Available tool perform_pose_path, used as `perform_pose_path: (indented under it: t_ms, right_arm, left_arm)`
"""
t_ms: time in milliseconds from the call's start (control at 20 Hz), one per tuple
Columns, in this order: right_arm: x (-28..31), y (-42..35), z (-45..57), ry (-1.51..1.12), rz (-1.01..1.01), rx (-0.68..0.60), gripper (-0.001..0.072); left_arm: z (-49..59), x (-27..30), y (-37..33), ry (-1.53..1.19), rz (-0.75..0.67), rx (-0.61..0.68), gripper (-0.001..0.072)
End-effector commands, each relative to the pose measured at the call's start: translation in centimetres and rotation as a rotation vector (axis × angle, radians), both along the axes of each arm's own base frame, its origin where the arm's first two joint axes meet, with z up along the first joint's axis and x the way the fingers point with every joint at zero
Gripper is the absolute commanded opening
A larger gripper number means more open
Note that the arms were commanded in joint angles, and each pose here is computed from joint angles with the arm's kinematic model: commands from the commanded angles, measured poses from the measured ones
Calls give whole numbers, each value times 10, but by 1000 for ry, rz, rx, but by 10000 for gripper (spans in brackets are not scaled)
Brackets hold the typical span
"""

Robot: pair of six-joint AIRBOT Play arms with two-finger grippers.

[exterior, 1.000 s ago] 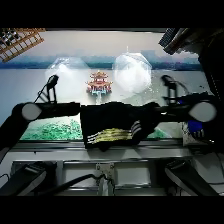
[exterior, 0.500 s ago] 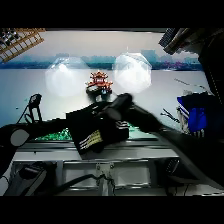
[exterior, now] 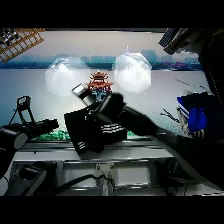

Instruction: Fold the clothes and pants, and hang the long-sleeved shirts on hangers.

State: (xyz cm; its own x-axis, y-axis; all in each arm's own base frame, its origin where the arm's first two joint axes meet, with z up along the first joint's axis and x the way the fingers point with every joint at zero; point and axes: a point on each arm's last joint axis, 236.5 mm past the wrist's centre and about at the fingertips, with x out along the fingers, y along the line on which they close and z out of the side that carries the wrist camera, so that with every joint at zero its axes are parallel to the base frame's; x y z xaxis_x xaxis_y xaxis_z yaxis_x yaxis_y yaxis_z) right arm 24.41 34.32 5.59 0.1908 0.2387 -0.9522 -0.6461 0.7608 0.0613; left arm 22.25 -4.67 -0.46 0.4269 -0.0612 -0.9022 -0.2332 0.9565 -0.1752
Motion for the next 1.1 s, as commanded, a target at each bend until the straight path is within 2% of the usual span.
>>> perform_pose_path:
  t_ms: [0,100,200,250,300,400,500,550,750,1050]
  right_arm:
    - [54,-82,19,-110,-162,-98,355]
    - [78,-139,-1,-63,-318,-113,355]
    - [82,-177,-35,48,-427,-73,354]
    - [79,-179,-52,116,-434,-3,355]
    - [75,-174,-65,187,-435,108,383]
    - [72,-158,-74,276,-425,359,595]
    - [71,-152,-75,335,-436,537,597]
    - [71,-155,-79,356,-443,568,597]
    - [62,-161,-110,418,-424,566,589]
    - [64,-135,-117,508,-410,711,589]
  left_arm:
    - [0,0,3,0,16,4,26]
    - [0,0,2,0,16,3,24]
    - [0,0,1,1,11,-1,27]
    - [0,-1,-4,0,-13,-14,116]
    - [1,-1,-14,-3,-57,-39,239]
    - [6,-1,-39,-20,-139,-118,401]
    - [12,1,-57,-38,-159,-194,415]
    - [15,2,-61,-46,-156,-220,415]
    - [17,4,-64,-57,-153,-235,414]
    - [17,4,-64,-57,-154,-235,414]
